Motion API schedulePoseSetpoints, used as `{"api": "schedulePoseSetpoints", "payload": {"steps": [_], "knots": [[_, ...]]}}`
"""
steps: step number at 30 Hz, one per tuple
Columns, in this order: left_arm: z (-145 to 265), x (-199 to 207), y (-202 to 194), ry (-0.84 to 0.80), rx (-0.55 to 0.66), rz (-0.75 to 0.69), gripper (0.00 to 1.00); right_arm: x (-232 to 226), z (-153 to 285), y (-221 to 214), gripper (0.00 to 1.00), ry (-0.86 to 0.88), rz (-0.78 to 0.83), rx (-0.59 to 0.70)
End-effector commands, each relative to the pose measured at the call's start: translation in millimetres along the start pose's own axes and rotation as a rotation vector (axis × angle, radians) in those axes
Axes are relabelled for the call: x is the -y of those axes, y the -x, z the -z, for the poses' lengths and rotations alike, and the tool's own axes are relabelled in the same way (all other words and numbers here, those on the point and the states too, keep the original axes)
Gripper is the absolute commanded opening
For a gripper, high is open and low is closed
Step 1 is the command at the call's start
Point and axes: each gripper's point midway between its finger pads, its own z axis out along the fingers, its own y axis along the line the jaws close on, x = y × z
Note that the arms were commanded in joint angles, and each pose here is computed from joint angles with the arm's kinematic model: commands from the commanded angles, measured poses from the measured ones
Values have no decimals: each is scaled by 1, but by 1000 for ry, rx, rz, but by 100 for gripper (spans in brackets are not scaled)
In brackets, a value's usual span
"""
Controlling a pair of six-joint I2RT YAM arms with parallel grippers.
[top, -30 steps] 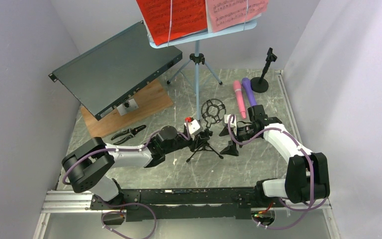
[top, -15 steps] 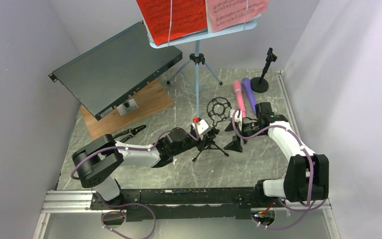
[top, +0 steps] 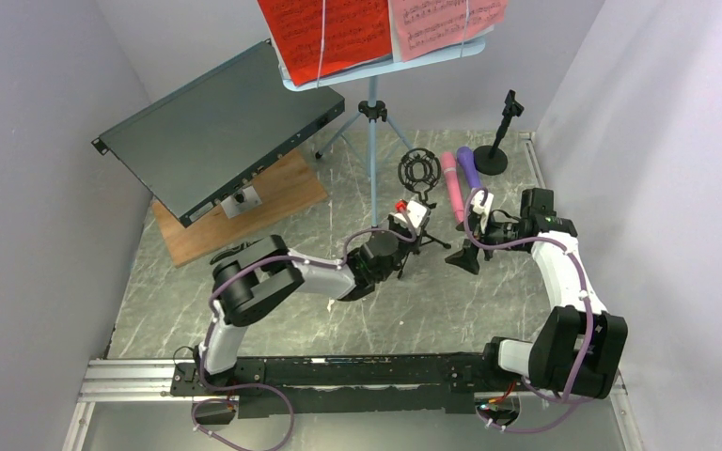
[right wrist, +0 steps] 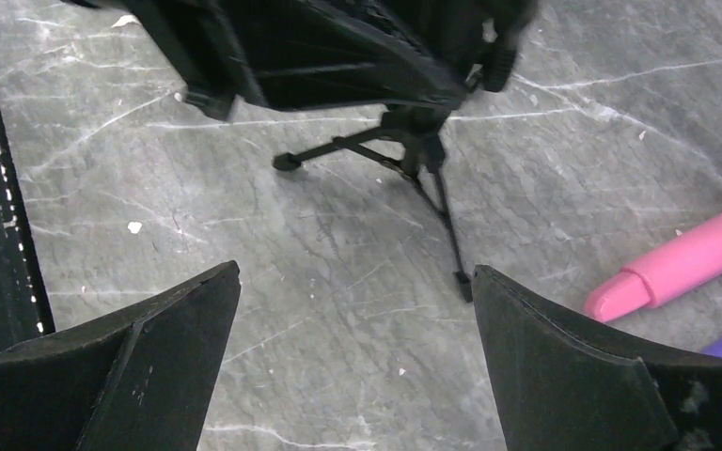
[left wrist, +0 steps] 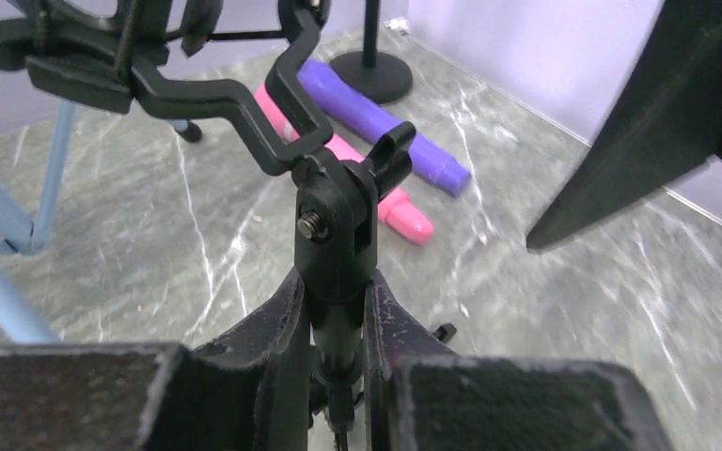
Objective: Pack up the instrument practice props
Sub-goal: Pick up the microphone stand at the center of the board.
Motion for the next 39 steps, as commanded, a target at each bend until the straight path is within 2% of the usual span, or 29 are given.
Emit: {"api": "schedulePoseSetpoints", "payload": {"steps": [1,3,8,15,20,24,26,30,32,39], "knots": [[-25,-12,36,132,170,80,0,7,4,12,96,-18,3,23],[-29,-8,28,125,153,99,3,9,4,12,96,-26,-2,19],[-24,-5,16,101,103,117,43,9,3,10,96,-24,-12,18],[5,-1,20,26,46,131,64,9,1,9,96,-14,-26,26],[38,15,24,-127,-18,131,78,9,-1,14,96,-21,-60,55],[73,29,9,-283,-116,88,95,13,-6,21,95,-52,-111,59],[88,32,2,-327,-181,100,99,16,-10,28,94,-82,-128,65],[110,25,-11,-319,-314,139,100,29,-21,43,93,-196,-160,71],[120,19,-14,-300,-351,147,99,39,-26,44,88,-260,-221,67],[144,-10,-5,-193,-346,135,99,49,-51,57,77,-384,-265,89]]}}
